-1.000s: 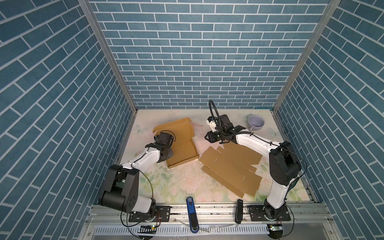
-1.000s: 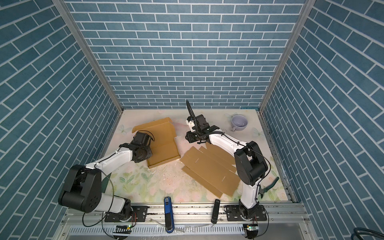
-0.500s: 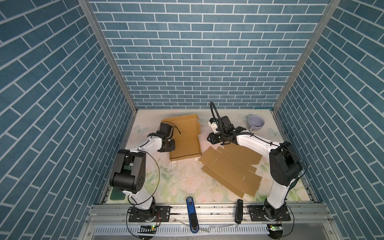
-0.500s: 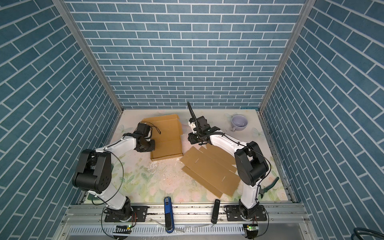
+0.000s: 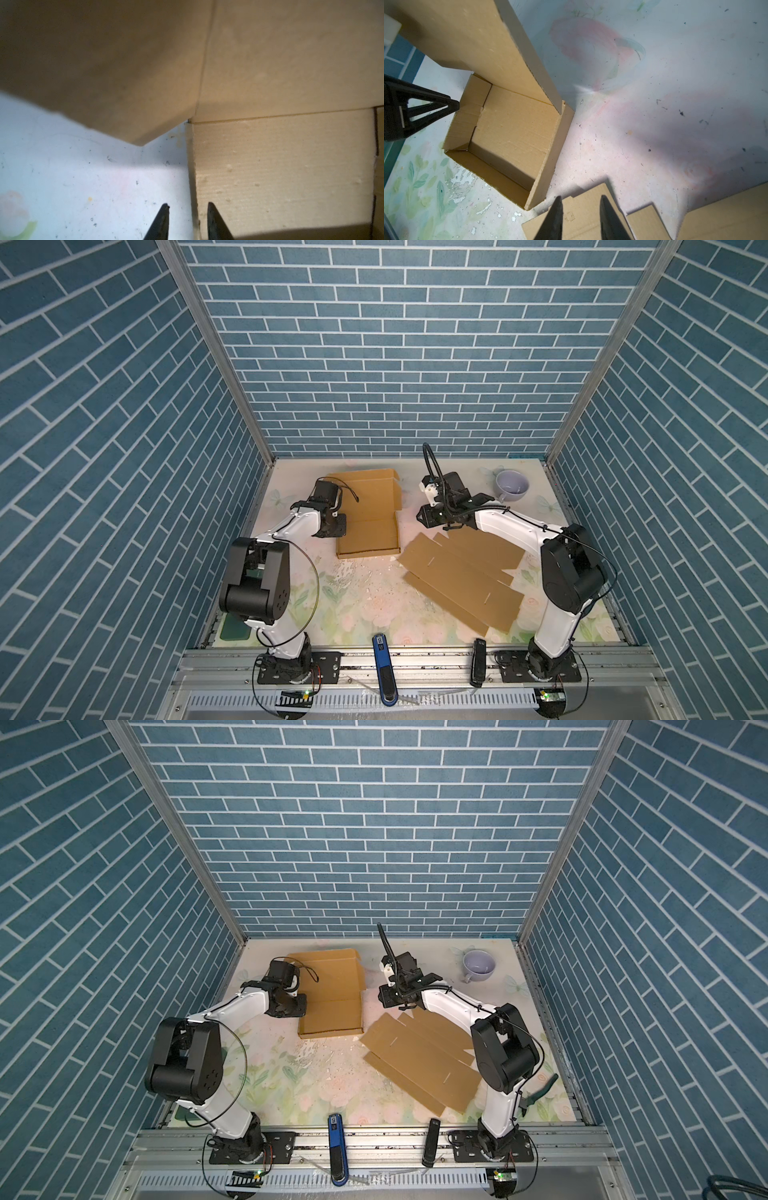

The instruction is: Fold the paper box

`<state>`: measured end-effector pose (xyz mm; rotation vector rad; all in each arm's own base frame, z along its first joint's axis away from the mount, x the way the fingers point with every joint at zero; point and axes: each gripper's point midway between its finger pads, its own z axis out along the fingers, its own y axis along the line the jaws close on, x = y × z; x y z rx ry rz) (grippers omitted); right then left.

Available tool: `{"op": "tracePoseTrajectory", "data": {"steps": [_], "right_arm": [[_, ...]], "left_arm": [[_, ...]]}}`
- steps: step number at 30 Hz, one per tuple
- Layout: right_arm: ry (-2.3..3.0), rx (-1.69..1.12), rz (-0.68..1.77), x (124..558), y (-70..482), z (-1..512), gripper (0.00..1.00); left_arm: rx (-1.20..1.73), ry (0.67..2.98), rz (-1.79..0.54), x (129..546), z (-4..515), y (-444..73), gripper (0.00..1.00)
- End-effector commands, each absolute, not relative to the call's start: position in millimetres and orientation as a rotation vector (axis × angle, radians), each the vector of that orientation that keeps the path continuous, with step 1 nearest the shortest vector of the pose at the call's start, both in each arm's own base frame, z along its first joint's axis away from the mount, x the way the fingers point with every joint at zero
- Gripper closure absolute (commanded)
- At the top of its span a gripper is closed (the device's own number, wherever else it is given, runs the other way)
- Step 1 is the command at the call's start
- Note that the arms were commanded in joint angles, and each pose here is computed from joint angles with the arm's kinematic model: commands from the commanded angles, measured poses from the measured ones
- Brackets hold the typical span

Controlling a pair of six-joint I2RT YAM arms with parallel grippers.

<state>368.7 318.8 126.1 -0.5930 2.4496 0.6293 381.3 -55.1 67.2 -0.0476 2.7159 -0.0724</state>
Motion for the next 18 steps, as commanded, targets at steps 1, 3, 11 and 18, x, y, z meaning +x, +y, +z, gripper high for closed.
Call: {"op": "tracePoseTrajectory", "data": {"steps": [1,3,11,18], "right_arm": [[2.416,-0.550,0.663,374.1,322.0,136.4,0.68],[2.407,-0.544,0.667,375.6,323.5,139.2,0.67],[2.358,-0.529,0.649,379.0,326.4,169.0,0.66],[2.358,-0.536,0.623,388.7,336.7,185.8,0.65]], "left_arm": [[-0.085,2.652,-0.118,379.5,101.5,-55.6,0.58],[-0.111,2.617,-0.143,371.5,122.6,-55.3,0.55],[-0.177,2.453,-0.223,349.3,204.7,-41.3,0.49],[-0.065,2.442,-0.223,379.9,214.2,-38.1,0.48]]}}
